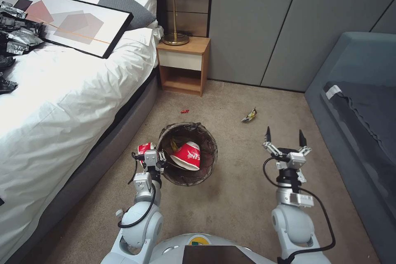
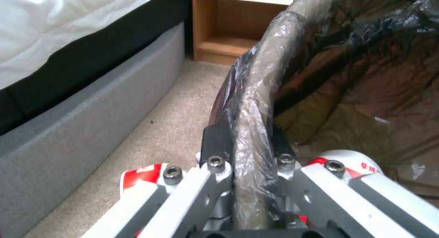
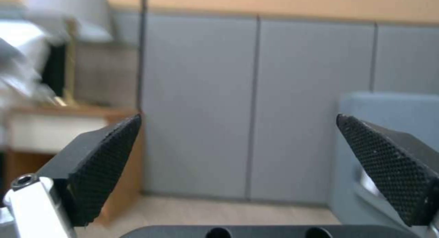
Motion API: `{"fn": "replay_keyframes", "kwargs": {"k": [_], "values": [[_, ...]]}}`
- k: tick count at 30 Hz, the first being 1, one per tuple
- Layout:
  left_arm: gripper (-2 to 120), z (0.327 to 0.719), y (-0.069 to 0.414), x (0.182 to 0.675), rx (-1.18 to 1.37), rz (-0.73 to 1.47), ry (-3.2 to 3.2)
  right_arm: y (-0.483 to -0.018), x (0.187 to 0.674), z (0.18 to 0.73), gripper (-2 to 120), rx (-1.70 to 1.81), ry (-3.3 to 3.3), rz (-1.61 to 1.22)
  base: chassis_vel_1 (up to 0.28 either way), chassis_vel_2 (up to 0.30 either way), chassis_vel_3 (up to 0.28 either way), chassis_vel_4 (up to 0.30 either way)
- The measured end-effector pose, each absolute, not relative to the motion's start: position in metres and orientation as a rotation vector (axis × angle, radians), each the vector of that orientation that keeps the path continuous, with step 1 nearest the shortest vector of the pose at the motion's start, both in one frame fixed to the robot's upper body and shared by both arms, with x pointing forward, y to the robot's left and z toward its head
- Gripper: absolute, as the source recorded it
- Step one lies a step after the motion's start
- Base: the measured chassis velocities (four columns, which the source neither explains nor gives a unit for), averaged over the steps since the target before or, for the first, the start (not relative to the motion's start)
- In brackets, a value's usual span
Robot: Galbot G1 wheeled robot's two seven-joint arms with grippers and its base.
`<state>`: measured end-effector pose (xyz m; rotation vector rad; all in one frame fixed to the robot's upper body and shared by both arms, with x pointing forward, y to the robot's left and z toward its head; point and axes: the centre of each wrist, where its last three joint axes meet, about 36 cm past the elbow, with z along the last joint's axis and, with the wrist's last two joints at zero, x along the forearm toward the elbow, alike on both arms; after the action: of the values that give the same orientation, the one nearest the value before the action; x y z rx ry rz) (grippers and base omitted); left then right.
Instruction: Pick up the trash bin, then pick up the garbage from the floor and place it into the trash bin.
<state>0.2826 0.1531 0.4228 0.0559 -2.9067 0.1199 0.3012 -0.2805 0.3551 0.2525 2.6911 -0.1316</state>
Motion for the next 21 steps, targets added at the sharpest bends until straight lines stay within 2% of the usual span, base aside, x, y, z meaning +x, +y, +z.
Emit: {"fn": "replay_keyframes", "kwargs": {"k": [6,21], "values": [[3,0.424,0.153,0.282,0.055,0.120,-2.911,-0.325,0.322,0.338,100,0.469,2.971,-0.214,0.000,0.000,0.000,0.000],[3,0.423,0.157,0.280,0.059,0.103,-2.904,-0.380,0.355,0.267,100,0.721,3.295,-0.180,0.000,0.000,0.000,0.000]]}}
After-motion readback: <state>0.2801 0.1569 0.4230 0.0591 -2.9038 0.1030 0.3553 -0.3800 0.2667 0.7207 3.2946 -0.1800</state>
